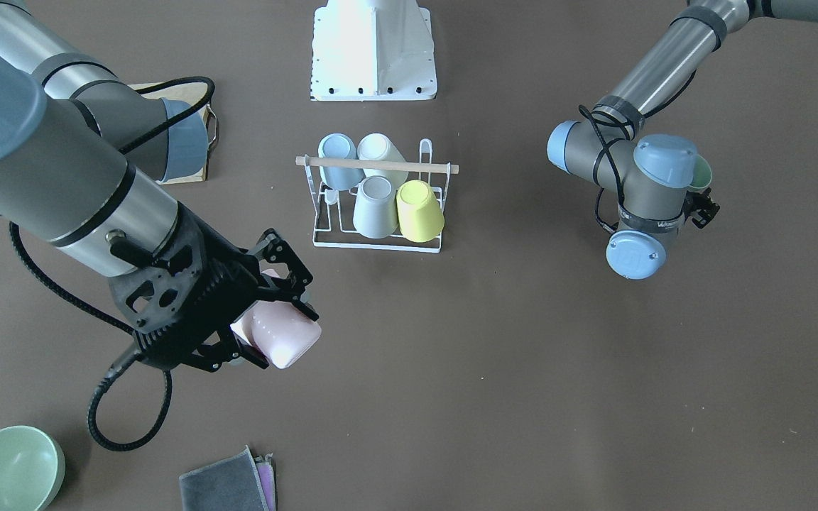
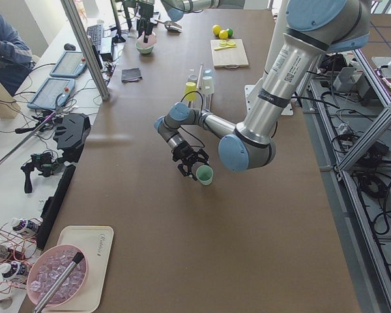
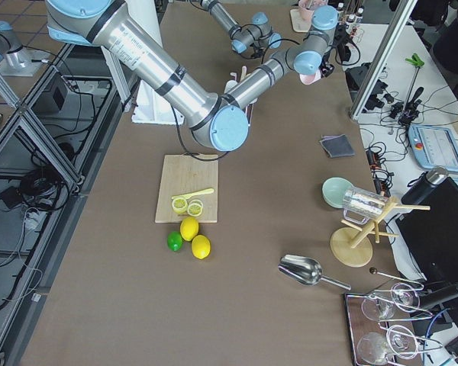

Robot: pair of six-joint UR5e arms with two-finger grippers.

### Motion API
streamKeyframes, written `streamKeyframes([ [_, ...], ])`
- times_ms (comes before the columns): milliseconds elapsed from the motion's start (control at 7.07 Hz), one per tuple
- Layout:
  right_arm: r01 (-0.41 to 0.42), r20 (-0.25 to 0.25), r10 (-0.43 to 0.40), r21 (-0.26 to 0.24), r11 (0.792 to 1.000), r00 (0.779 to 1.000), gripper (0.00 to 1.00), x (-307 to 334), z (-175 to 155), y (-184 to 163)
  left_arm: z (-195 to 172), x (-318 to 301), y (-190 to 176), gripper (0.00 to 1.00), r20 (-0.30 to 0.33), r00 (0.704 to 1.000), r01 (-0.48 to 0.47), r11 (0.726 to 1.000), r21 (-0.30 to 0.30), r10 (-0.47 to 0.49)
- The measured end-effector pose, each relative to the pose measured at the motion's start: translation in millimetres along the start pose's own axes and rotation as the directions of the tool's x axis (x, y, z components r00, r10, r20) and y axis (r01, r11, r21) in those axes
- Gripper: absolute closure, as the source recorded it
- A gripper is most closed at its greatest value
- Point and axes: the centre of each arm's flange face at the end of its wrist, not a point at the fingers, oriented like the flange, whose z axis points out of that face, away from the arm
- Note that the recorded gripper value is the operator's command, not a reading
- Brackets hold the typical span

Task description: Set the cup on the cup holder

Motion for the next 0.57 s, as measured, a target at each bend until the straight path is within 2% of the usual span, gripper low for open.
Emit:
streamKeyframes([
  [141, 0.043, 0.037, -0.046, 0.077, 0.996, 0.998, 1.00, -7.3, -16.8, 20.7, -0.1, 0.9, -0.6, 0.12, 0.000, 1.000, -0.018, 1.000, 0.000, 0.018],
  [283, 0.086, 0.061, -0.097, 0.163, 0.983, 0.993, 1.00, -8.9, -31.9, 42.7, -0.3, 1.2, -0.9, 0.11, 0.000, 0.999, -0.035, 0.999, 0.000, 0.035],
  [566, 0.125, 0.080, -0.163, 0.350, 0.928, 0.983, 1.00, -8.2, -45.9, 77.0, 1.2, 1.9, -2.0, 0.10, -0.003, 0.998, -0.062, 0.998, -0.002, 0.062],
])
